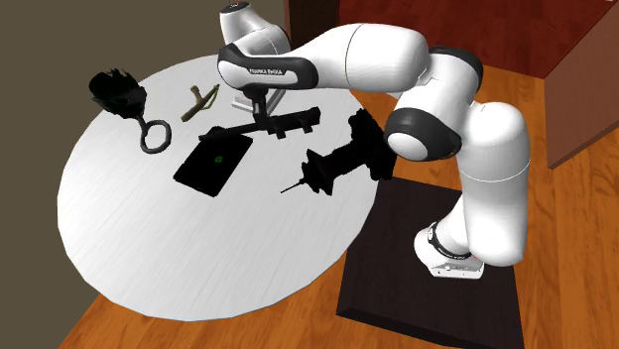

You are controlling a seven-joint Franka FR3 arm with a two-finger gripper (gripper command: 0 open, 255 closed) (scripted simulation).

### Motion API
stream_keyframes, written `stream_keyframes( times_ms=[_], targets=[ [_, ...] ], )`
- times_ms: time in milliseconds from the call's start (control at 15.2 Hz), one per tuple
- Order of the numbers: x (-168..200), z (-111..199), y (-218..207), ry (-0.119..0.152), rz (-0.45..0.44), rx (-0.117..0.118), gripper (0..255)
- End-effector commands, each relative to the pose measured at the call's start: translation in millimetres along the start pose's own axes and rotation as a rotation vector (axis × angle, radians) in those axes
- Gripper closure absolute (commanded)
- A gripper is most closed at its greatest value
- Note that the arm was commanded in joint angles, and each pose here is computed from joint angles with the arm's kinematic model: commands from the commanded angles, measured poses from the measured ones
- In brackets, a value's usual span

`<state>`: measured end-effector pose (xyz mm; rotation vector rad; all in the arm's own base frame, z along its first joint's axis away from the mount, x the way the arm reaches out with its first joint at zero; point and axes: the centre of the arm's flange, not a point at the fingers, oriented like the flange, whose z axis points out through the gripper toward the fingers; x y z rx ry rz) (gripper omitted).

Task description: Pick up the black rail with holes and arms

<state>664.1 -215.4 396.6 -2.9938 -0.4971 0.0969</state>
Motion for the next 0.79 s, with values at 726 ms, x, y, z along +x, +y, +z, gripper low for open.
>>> stream_keyframes(
  times_ms=[726],
  targets=[
    [-1.8, -58.6, -7.1, 0.0, 0.0, 0.0, 255]
  ],
)
